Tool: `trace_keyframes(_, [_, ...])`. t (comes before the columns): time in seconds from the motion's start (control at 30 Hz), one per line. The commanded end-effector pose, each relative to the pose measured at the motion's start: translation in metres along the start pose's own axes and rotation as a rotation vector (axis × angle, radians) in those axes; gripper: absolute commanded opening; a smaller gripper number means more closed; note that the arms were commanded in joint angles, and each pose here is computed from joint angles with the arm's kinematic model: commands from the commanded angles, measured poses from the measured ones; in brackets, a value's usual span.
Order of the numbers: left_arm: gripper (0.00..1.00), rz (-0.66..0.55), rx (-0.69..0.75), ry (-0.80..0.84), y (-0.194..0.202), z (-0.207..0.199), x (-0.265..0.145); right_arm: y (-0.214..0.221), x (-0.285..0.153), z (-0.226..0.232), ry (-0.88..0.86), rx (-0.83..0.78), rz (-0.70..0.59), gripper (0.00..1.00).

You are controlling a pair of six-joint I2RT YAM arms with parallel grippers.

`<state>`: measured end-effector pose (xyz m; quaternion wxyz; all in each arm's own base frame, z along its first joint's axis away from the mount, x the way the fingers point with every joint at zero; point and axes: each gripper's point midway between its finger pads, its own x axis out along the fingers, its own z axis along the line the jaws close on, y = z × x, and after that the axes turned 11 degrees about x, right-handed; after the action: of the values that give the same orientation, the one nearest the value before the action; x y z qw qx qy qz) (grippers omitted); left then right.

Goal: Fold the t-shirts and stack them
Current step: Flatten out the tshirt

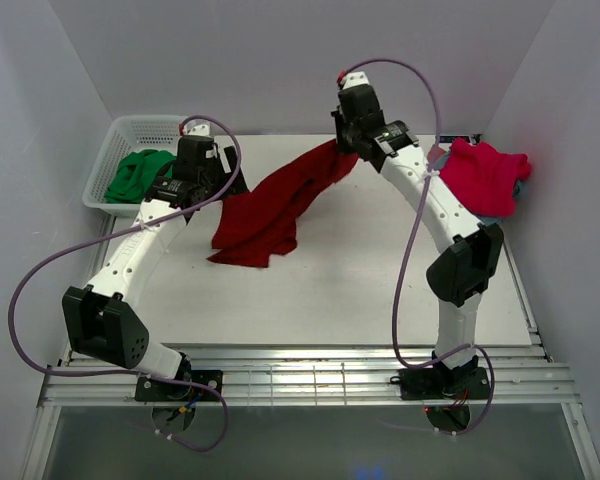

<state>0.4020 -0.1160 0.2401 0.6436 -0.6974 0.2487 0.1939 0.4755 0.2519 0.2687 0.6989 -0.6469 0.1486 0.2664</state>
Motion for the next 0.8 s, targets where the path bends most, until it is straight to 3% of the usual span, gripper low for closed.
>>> trace_keyframes(0.0, [0.97, 0.019, -0.002, -0.017, 0.010, 0.007, -0.010, -0.037, -0.039, -0.034, 0.095, -0.025, -0.081, 0.08])
trace_keyframes(0.07, [0.97, 0.037, 0.000, -0.012, 0.018, 0.007, -0.008, -0.033, -0.054, -0.037, 0.078, -0.023, -0.079, 0.08])
trace_keyframes(0.2, [0.97, 0.086, 0.010, -0.014, 0.037, 0.009, -0.002, 0.032, -0.063, -0.044, 0.083, -0.020, 0.068, 0.08])
trace_keyframes(0.23, [0.96, 0.091, 0.018, -0.010, 0.039, 0.008, -0.002, 0.072, -0.061, -0.056, 0.129, -0.040, 0.166, 0.08])
trace_keyframes(0.43, [0.96, 0.127, 0.036, -0.004, 0.053, 0.010, 0.002, 0.210, -0.104, -0.082, 0.252, 0.007, 0.493, 0.08])
trace_keyframes(0.53, [0.96, 0.156, 0.039, 0.023, 0.061, 0.004, 0.007, 0.237, -0.119, -0.082, 0.250, 0.019, 0.547, 0.08])
trace_keyframes(0.6, [0.96, 0.185, 0.035, 0.054, 0.068, -0.002, 0.012, 0.244, -0.124, -0.085, 0.259, 0.007, 0.577, 0.19])
trace_keyframes(0.63, [0.96, 0.198, 0.031, 0.059, 0.072, -0.003, 0.014, 0.238, -0.124, -0.088, 0.276, -0.013, 0.564, 0.32])
trace_keyframes(0.7, [0.96, 0.204, 0.020, 0.070, 0.074, -0.004, 0.015, 0.207, -0.120, -0.084, 0.272, -0.026, 0.480, 0.51])
trace_keyframes(0.77, [0.96, 0.202, 0.018, 0.073, 0.075, -0.005, 0.017, 0.168, -0.109, -0.069, 0.217, -0.030, 0.359, 0.64])
